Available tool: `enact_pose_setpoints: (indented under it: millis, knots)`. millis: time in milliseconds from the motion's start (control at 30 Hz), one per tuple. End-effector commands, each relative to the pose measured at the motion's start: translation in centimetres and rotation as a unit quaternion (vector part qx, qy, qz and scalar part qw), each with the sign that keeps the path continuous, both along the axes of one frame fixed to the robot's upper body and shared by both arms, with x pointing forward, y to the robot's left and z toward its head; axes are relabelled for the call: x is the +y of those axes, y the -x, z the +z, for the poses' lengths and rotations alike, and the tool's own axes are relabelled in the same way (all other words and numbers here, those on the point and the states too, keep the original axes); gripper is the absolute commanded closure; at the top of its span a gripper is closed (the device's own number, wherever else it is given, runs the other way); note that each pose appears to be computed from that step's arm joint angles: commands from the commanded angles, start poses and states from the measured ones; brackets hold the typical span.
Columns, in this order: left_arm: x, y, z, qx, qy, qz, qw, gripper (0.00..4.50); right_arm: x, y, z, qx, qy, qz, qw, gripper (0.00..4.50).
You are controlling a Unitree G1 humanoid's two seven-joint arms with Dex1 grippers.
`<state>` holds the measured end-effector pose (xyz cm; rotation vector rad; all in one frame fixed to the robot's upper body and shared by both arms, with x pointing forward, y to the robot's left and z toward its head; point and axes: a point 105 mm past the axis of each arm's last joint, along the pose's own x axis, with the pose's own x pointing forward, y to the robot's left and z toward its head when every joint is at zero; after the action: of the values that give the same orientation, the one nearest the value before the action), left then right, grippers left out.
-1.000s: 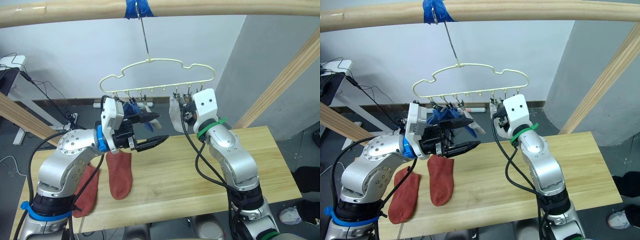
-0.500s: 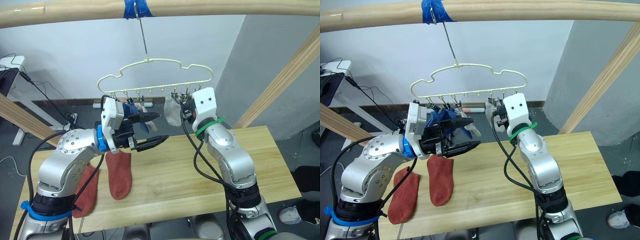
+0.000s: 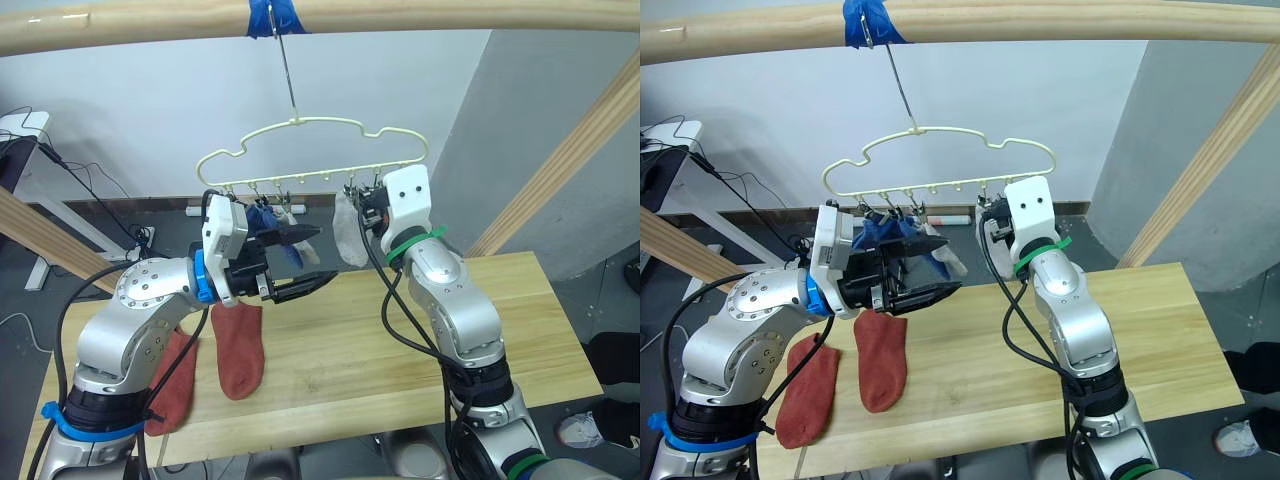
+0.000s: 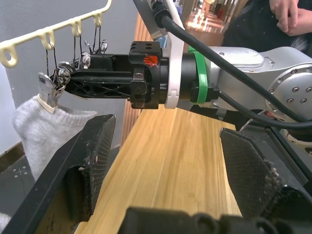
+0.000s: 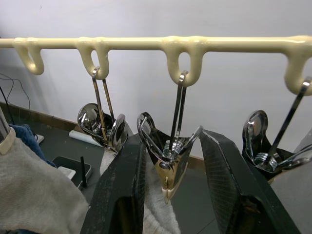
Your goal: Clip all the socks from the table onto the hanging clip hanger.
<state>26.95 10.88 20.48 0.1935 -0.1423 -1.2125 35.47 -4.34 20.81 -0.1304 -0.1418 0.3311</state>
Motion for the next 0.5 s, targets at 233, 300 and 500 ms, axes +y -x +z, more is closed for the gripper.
enact_pose_setpoints:
  millis: [233,300,500]
  knots:
    - [0.1,0.3,0.6,-0.019,-0.002,-0.003,1.000,0.72,0.9,0.8,2.3,-0.028,-0.034,0.012,0.999,2.75]
    - [0.0,0.3,0.6,-0.019,-0.002,-0.002,1.000,0.72,1.1,0.9,2.3,-0.025,-0.037,0.016,0.999,2.75]
    - [0.0,0.3,0.7,-0.019,-0.001,-0.002,1.000,0.72,1.6,1.1,2.4,-0.025,-0.042,0.026,0.998,2.75]
